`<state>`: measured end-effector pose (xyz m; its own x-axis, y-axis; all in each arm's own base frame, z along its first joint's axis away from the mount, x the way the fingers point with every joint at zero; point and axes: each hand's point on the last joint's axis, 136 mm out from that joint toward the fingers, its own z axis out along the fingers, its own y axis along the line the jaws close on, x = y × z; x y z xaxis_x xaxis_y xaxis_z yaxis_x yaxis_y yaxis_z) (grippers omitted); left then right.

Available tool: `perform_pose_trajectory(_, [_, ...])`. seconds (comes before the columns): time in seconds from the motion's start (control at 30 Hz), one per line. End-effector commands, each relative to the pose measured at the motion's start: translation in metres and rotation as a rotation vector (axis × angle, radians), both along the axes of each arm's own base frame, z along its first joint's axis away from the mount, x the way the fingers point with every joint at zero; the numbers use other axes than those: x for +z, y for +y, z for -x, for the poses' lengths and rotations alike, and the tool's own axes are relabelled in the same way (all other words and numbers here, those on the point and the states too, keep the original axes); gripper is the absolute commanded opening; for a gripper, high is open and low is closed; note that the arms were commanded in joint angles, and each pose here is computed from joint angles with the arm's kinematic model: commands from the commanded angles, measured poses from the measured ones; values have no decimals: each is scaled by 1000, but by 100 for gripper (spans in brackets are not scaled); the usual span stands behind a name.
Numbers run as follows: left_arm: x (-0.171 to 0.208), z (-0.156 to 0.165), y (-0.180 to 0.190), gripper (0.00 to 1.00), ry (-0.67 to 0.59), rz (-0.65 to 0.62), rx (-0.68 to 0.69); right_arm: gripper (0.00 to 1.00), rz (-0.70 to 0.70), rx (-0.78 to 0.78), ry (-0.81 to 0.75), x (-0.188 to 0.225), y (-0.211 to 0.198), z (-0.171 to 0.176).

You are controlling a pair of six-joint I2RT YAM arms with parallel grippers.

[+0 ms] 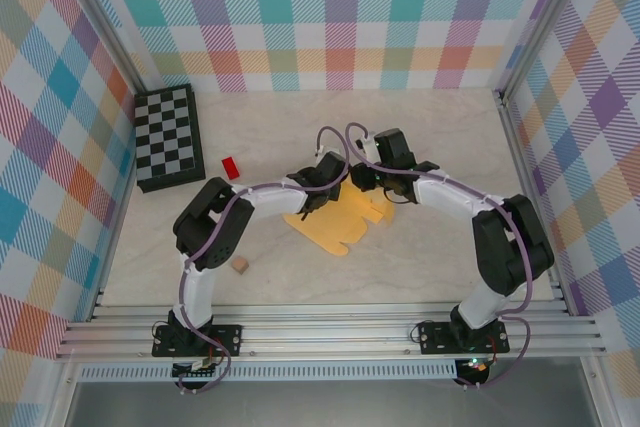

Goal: Fold the paper box

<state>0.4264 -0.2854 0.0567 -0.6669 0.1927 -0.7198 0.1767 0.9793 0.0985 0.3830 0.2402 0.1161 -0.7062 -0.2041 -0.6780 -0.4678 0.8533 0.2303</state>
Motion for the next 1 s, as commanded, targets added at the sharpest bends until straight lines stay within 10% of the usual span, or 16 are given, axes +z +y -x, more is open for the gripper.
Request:
perform_pose_trajectory(0.0, [-27,8,16,2,44,-63,19,21,55,58,238,-55,7,49])
perform_pose_trajectory(0.47, [2,36,28,49,156,173,-195,21,96,64,222,-53,2,46])
perform_pose_trajectory(0.97, [34,35,26,51,-22,219,-490,21,91,161,198,-40,10,44])
